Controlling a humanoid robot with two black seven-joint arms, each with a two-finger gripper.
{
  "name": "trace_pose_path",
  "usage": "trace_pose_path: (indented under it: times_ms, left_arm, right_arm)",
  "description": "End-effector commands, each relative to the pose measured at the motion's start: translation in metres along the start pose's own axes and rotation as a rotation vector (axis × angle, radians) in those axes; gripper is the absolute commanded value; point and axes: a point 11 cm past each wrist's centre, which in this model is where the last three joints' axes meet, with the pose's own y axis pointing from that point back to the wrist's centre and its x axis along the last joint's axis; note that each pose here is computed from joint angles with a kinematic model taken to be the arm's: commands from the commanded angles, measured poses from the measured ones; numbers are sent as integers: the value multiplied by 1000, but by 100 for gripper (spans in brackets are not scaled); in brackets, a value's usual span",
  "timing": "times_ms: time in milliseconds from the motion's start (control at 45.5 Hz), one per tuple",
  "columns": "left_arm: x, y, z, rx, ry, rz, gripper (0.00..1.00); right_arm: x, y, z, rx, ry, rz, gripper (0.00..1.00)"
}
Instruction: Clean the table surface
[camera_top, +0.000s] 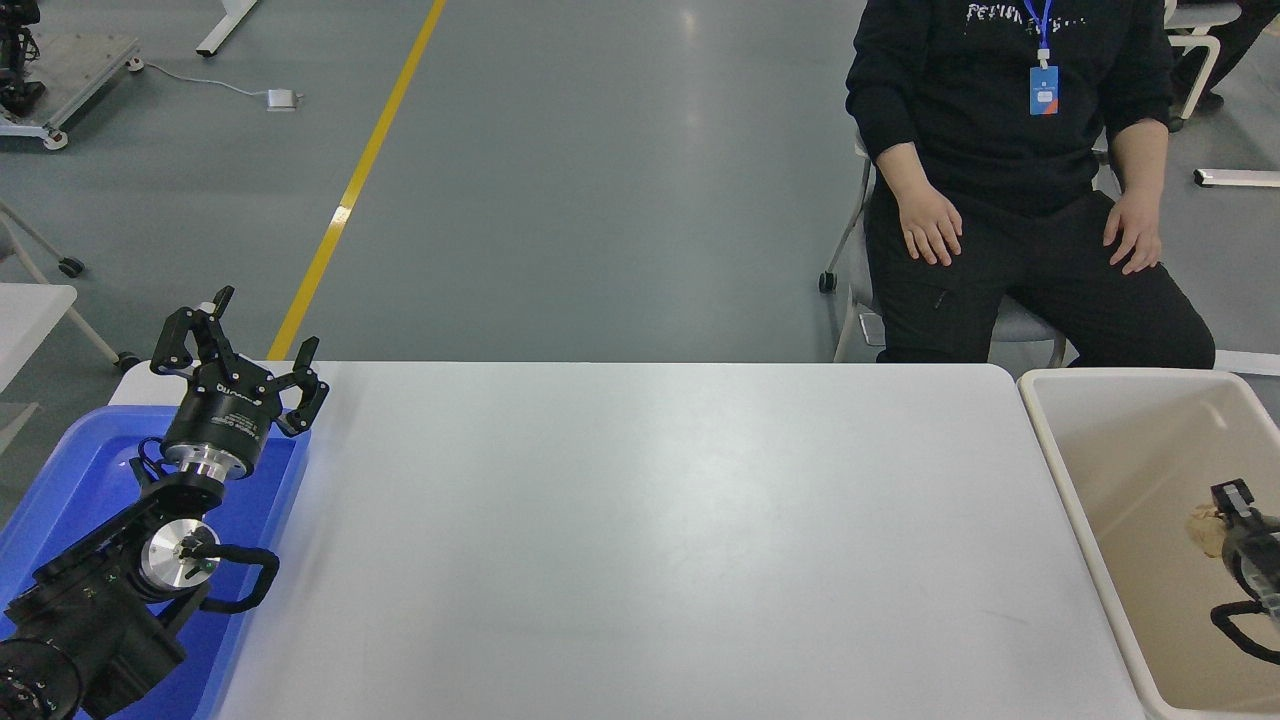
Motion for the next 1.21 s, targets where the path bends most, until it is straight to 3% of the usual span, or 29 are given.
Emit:
trace_pose_path:
  times_ms: [0,132,242,462,615,857,967,1187]
  left_arm:
    - [0,0,1,0,-1,0,100]
    - [0,0,0,0,0,0,100]
    - [0,0,1,-2,-1,1,100]
    - [0,0,0,0,0,0,100]
    - [0,0,1,0,-1,0,100]
    - [0,0,0,0,-1,1,100]
    - [0,0,1,0,-1,0,100]
    - [0,0,0,0,0,0,100]
  right_arm:
    - [2,0,-2,3,-8,40,69]
    - [0,1,-3,4,-8,34,89]
    - [-2,1,-3,5,-10,25,97]
    - [-1,1,-9,13,-21,18,98]
    - [23,1,-40,55,-189,41,98]
    - [84,20,-137,244,-605,7,98]
    - [125,40,-180,358,-666,11,98]
    - [138,73,-239,511,-720,-67,98]
